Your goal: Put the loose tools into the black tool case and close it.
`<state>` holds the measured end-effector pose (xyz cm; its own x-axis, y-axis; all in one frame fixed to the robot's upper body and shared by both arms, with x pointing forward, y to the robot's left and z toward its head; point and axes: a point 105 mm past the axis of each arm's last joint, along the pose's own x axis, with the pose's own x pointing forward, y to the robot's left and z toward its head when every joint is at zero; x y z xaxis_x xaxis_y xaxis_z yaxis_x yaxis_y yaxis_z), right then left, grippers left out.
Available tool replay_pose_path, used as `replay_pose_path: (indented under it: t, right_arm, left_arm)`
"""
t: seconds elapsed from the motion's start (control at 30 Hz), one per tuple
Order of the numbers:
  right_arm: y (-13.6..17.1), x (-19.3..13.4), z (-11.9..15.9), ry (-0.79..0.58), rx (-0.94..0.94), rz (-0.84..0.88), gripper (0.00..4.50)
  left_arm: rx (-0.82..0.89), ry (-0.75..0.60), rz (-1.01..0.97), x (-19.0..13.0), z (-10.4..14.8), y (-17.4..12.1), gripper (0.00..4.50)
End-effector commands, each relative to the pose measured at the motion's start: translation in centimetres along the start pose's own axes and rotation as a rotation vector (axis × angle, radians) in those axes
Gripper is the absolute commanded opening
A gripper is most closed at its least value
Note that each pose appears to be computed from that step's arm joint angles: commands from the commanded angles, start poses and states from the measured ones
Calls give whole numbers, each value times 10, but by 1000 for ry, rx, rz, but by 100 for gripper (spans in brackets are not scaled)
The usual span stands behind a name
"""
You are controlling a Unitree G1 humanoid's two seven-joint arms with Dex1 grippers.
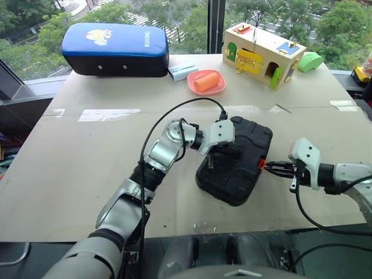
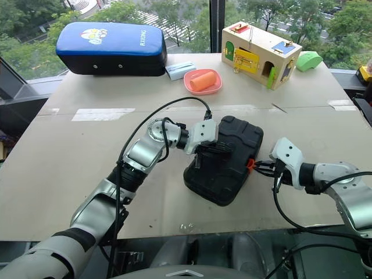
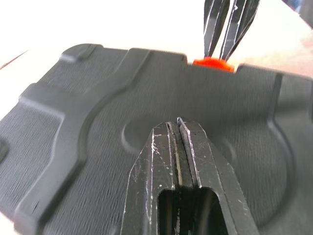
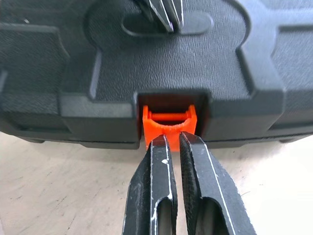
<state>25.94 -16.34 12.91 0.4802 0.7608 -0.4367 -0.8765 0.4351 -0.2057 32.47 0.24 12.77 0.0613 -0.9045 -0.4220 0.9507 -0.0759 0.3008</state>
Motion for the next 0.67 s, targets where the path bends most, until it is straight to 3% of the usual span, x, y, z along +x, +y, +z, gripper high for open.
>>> replay_pose_path:
  t: [0.03, 0.07, 0.1, 0.17, 0.2, 0.27, 0.37, 0.4, 0.53, 0.67]
  right_arm:
    - [-3, -21, 23, -77, -90, 14, 0]
    - [-5, -29, 21, -78, -66, 34, 50]
    - [-6, -37, 20, -79, -46, 53, 71]
    - [-6, -55, 16, -75, -15, 106, 168]
    - [-6, -63, 15, -74, -4, 134, 228]
    - [-9, -78, 13, -74, 37, 161, 294]
    - [-26, -98, 9, -73, 86, 130, 443]
    - [-32, -104, 8, -72, 94, 117, 450]
    - [-47, -116, 8, -79, 107, 67, 450]
    - [-48, -113, 8, -73, 95, 66, 450]
  left_arm:
    - [-210, 54, 26, -27, -36, -8, 5]
    - [-250, 34, 49, -44, -35, -7, 0]
    - [-289, 15, 69, -60, -33, -7, 68]
    - [-372, -25, 106, -98, -29, -11, 143]
    - [-402, -42, 120, -113, -27, -14, 203]
    - [-468, -61, 149, -145, -21, -24, 266]
    - [-550, -47, 217, -191, -14, -43, 415]
    - [-566, -39, 243, -203, -12, -49, 443]
    - [-588, -37, 361, -234, -2, -59, 443]
    - [-567, -42, 384, -235, 2, -65, 443]
